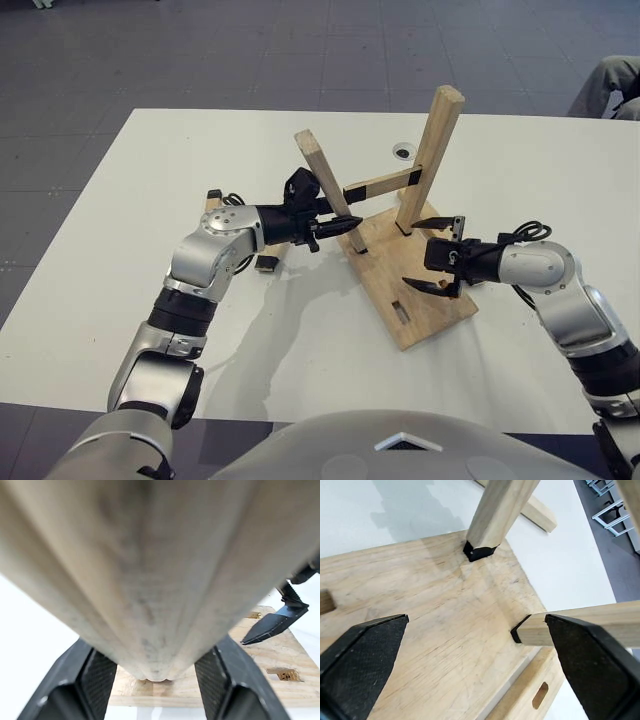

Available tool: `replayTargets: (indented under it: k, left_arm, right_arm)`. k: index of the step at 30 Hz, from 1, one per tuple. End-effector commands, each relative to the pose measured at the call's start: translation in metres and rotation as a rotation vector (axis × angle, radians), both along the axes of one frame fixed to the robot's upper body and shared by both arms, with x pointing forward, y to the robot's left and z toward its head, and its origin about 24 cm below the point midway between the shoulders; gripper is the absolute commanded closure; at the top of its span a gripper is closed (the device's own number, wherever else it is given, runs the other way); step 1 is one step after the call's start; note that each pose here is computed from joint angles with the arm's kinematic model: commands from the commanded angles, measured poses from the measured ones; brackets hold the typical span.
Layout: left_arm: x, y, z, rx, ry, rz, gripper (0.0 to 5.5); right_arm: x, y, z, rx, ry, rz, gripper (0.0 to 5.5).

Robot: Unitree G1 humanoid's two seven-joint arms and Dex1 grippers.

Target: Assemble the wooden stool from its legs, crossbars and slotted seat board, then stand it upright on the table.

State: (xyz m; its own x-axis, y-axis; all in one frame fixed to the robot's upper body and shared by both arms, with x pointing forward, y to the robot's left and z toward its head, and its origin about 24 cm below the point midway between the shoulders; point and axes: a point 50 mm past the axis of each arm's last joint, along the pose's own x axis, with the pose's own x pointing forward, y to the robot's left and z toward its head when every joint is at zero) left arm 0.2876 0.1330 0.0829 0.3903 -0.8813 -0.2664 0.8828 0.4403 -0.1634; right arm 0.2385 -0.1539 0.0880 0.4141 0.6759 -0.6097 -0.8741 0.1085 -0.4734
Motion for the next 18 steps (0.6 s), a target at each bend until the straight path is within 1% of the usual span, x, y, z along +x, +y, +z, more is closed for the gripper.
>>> replayTargets:
  k: [1,10,15,18]
  left_arm:
    - [-0.0175,0.0203,-0.0469,0.147,0.248,0.043,3.45]
    - [-0.0131,0.0241,-0.0433,0.129,0.297,0.023,3.45]
    - [-0.0158,0.0214,-0.0478,0.167,0.322,-0.026,3.45]
    - [-0.0165,0.0164,-0.0482,0.193,0.309,-0.056,3.45]
  right_arm:
    - [-0.0015,-0.0109,0.001,-0.046,0.021,-0.004,0.45]
    - [-0.0035,-0.0103,-0.0024,-0.067,0.04,0.031,0.45]
    - [-0.0041,-0.0085,-0.0024,-0.069,0.041,0.041,0.45]
    - [-0.004,-0.0075,-0.0033,-0.067,0.04,0.041,0.45]
